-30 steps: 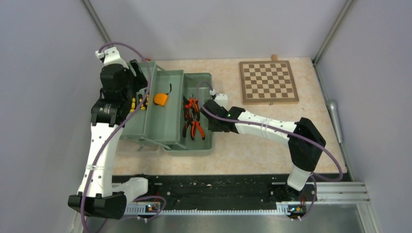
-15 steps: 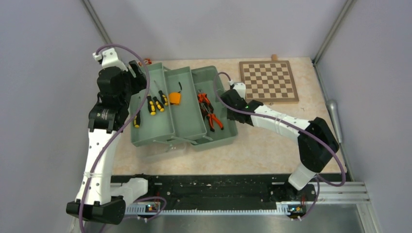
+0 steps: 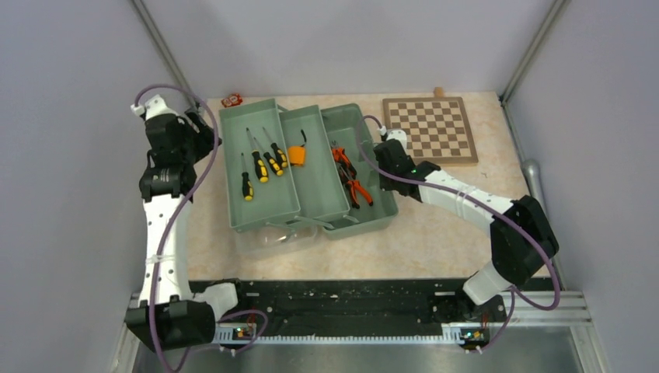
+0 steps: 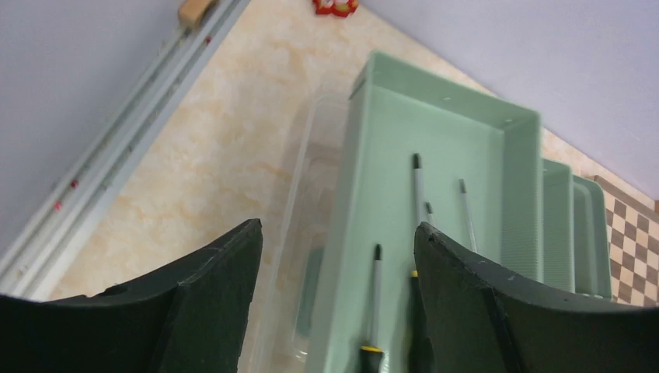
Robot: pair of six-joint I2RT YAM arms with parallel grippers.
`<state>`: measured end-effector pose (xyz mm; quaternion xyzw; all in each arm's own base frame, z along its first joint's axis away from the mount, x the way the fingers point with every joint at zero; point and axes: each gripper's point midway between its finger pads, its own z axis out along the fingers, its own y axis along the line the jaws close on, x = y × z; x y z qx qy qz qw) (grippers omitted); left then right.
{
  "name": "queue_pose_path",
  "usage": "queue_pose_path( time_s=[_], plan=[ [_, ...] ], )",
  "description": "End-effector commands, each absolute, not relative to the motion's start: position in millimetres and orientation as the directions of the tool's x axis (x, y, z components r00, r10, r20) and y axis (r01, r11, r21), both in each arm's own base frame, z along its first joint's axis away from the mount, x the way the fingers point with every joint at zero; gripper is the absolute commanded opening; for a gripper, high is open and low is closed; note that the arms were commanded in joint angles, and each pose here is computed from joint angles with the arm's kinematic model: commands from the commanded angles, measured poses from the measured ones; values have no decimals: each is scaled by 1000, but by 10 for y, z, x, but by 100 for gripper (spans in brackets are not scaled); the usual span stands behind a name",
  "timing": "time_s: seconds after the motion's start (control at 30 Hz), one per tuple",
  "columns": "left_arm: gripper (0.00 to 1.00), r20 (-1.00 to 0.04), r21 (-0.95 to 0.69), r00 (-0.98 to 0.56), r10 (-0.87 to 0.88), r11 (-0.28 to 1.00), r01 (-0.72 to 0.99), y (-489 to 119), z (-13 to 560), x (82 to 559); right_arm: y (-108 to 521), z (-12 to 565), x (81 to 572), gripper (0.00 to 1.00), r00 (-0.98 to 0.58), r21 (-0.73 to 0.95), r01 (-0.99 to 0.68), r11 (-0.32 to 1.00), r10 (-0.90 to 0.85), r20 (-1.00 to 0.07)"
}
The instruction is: Pack the tool kit
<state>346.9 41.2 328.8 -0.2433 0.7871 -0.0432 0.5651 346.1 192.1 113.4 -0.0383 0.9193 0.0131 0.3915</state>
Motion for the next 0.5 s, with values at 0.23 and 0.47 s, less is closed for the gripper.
queue_pose_path(
  time_s=[0.23,0.47],
  plan=[
    [73,-688,-565,-271,-673,731,-382,817,2443,3490,1798,1405,3628,0,-612,13,-70,997,-33,-790],
    [73,-676,-441,-460,-576,816,-374,780,1713,3312,1888,1381,3606,0,-613,69,-100,993,-7,-790]
  ],
)
